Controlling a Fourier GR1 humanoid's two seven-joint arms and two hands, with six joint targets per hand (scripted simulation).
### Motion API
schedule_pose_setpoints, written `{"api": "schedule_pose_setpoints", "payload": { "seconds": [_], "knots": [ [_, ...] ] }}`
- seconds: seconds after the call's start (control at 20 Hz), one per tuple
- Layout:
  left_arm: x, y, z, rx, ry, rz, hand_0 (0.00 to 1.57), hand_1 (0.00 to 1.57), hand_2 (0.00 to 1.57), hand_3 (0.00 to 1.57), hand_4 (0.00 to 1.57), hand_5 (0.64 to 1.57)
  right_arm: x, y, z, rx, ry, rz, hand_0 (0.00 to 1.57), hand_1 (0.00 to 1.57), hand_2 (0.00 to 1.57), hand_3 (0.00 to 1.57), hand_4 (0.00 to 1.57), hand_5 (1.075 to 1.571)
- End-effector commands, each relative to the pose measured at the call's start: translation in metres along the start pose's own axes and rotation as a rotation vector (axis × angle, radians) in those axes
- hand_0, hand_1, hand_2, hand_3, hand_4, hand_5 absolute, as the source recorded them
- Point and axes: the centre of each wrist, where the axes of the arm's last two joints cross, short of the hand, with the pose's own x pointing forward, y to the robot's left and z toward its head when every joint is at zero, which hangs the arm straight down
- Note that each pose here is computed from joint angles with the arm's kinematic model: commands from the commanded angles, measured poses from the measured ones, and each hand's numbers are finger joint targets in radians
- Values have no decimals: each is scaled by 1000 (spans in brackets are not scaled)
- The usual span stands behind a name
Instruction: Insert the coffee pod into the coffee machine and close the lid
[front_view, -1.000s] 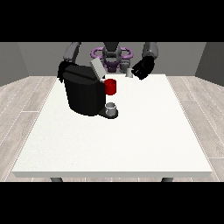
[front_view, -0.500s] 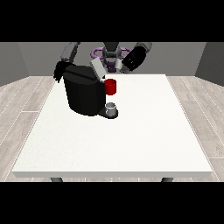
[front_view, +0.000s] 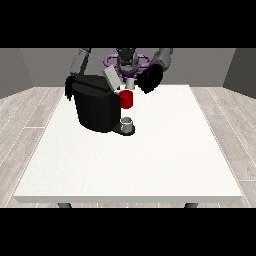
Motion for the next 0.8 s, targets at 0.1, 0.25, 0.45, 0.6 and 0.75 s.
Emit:
{"api": "schedule_pose_setpoints", "payload": {
  "seconds": [0.1,0.25,0.45,0.6,0.75],
  "knots": [
    [-3,15,-2,71,7,31,1391,1391,1439,1409,605,1571,18,-12,-15,60,-34,13,0,0,0,0,305,1571],
    [21,27,-10,97,8,29,1506,1506,1501,1431,604,1571,14,12,-25,61,-33,18,0,0,0,0,233,1571],
    [32,60,-9,110,-27,73,1458,1458,1476,1374,596,1571,24,24,-39,47,-62,5,0,0,0,0,242,1571],
    [45,40,-15,100,-14,49,1473,1473,1495,1388,626,1571,18,-6,-39,47,-52,15,0,0,0,0,188,1571],
    [19,76,-2,131,-23,-25,1422,1422,1461,1333,634,1571,31,11,-45,61,-81,14,0,0,0,0,231,1571]
  ]
}}
